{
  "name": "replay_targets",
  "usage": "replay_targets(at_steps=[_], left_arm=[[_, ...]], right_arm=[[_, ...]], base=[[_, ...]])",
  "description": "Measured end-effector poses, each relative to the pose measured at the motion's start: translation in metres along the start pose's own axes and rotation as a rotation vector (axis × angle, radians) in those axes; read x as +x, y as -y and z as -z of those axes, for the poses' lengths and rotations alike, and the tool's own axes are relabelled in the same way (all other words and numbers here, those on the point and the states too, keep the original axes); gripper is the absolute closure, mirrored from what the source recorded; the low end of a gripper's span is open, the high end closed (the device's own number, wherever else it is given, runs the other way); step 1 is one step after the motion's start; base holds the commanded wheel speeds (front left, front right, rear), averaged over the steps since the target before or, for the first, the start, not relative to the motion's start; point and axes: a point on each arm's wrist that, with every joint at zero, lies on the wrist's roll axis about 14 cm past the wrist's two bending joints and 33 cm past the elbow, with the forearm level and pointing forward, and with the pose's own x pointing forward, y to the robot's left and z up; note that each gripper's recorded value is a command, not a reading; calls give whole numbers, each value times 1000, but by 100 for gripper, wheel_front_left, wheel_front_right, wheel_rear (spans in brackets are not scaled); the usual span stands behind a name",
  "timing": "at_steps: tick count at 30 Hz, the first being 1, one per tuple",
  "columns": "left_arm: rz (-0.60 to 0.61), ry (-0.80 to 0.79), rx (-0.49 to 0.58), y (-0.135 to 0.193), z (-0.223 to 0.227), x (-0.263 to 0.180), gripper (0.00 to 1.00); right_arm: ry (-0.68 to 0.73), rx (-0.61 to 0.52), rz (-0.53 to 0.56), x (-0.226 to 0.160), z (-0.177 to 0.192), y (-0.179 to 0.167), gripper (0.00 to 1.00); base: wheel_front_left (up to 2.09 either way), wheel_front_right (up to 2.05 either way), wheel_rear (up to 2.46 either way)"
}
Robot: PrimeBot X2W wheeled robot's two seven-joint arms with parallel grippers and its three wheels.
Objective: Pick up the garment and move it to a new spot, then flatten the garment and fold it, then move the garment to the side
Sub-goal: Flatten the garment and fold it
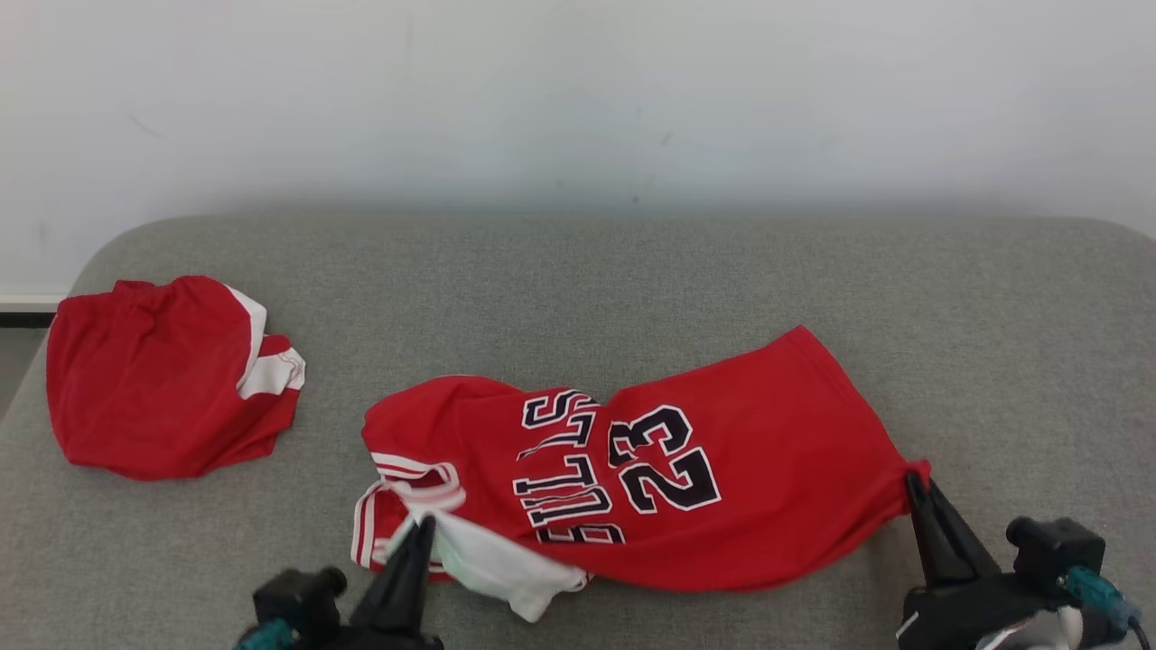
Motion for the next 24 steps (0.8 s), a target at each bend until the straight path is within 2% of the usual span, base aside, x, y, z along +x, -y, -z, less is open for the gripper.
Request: replay_targets(at_steps=[3,10,17,24], left_arm=[[55,127,50,6,-52,21,100],[180,303,236,24,-176,78,100],[271,400,369,50,-286,140,100],[299,529,386,68,-367,201,100]], right_arm=[[73,-6,-44,16,-27,-10,100],[250,5,-103,75,-111,-19,100],[375,26,-137,147,-200,-21,100],[497,59,-183,213,-286,-33,100]], base=[[0,0,0],[0,0,0],[0,0,0],[0,0,0]])
